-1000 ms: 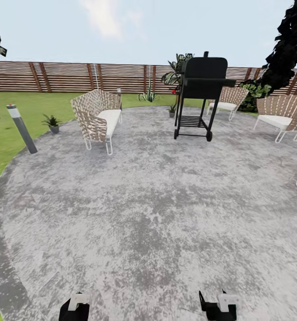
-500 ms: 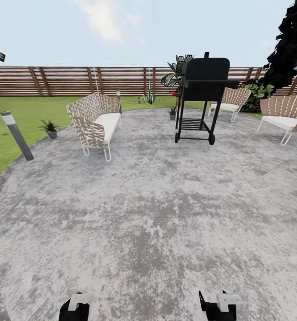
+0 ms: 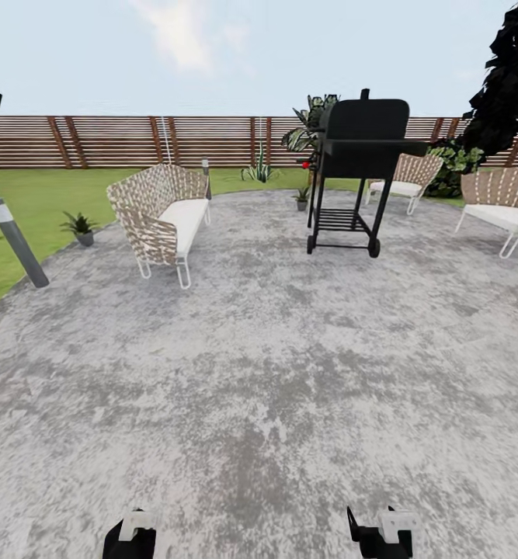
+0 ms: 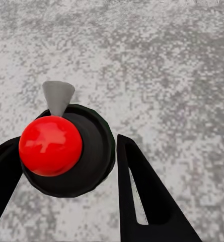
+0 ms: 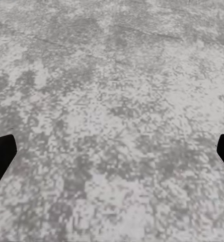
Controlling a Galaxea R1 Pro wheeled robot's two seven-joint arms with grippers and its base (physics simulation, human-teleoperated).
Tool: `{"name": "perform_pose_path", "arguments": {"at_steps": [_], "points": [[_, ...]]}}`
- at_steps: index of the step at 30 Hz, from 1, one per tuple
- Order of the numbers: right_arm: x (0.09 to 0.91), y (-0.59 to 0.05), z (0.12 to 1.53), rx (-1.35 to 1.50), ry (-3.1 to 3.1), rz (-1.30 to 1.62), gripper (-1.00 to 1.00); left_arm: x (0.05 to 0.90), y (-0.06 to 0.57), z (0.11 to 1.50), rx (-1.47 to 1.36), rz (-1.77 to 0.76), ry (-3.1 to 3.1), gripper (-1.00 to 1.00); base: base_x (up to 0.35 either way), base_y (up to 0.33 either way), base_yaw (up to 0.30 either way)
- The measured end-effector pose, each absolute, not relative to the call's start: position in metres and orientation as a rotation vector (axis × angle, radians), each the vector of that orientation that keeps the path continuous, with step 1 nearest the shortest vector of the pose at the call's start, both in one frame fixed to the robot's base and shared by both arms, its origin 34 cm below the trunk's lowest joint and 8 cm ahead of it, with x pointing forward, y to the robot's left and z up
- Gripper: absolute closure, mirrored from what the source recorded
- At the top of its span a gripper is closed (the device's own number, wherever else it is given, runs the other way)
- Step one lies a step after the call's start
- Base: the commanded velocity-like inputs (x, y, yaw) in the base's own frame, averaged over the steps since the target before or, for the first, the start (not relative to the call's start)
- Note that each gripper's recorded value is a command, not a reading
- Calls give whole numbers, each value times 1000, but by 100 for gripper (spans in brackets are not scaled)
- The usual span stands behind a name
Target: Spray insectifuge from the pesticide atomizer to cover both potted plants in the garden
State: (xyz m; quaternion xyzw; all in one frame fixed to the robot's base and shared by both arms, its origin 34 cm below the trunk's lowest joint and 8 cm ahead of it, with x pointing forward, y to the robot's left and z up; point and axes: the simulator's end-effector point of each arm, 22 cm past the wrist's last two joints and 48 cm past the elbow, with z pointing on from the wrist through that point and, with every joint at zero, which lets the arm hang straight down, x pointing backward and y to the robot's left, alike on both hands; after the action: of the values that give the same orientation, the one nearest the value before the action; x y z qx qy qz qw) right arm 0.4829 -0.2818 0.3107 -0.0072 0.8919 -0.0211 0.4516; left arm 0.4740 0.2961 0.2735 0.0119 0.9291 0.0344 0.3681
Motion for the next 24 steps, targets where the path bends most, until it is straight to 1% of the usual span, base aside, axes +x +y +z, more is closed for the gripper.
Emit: {"name": "perform_pose_path", "arguments": {"at_steps": [24], "points": [[483,-282,310,-18,2205,-52,-100,474,296,273,30,88,2387,100,339,0,0]]}}
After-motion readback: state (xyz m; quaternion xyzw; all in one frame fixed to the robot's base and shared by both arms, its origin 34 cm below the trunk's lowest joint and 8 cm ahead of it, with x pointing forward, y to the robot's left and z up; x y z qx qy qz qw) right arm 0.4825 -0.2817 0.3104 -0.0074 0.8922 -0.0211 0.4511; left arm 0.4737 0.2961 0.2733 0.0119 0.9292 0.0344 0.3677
